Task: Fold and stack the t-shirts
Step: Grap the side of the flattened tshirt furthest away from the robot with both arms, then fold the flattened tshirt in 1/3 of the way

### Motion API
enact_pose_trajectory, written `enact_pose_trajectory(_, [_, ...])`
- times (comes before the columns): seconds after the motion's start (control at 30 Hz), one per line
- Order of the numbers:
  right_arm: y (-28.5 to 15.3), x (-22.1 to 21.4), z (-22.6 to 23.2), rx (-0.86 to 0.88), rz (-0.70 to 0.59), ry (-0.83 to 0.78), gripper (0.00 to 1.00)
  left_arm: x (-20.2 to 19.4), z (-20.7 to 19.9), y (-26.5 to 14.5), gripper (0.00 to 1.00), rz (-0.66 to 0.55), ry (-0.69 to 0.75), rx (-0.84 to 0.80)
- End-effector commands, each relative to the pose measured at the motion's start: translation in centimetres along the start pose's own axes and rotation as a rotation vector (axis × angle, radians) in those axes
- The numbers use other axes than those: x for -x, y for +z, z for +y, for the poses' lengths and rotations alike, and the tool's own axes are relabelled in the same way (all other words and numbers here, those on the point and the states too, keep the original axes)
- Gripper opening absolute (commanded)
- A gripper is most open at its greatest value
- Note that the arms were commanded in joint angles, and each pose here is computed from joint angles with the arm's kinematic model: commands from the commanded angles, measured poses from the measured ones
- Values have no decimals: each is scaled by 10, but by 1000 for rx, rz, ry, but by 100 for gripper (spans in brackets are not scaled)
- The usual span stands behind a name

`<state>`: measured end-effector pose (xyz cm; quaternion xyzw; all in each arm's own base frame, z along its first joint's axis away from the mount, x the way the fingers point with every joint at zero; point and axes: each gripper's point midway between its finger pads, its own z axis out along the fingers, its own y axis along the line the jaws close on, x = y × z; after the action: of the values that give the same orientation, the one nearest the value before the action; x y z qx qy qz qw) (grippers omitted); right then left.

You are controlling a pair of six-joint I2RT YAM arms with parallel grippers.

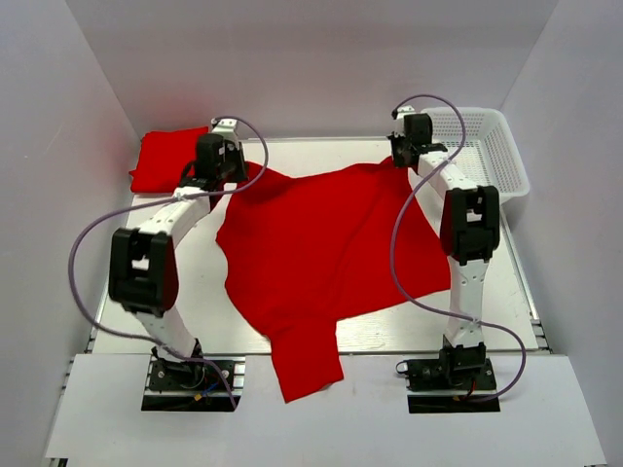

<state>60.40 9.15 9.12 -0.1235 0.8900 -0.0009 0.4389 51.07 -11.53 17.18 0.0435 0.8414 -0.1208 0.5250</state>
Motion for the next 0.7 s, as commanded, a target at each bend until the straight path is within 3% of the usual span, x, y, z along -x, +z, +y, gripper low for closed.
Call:
enact_pose_trajectory(0.0, [-39, 40, -11, -7, -84, -16, 0, -10, -9, -39, 0, 49, -78, -1])
enact_pose_trajectory(0.27, [-61, 33, -12, 11, -68, -50, 0, -76, -42, -106, 0, 207, -218, -118])
enact_pose_trajectory(0.43, [-71, 21, -14, 16, -23, -81, 0, -101, -74, -141, 0, 285, -294, -254])
enact_pose_trajectory(0.67, [-91, 7, -23, -12, 9, -114, 0, -124, -87, -183, 0, 395, -310, -278])
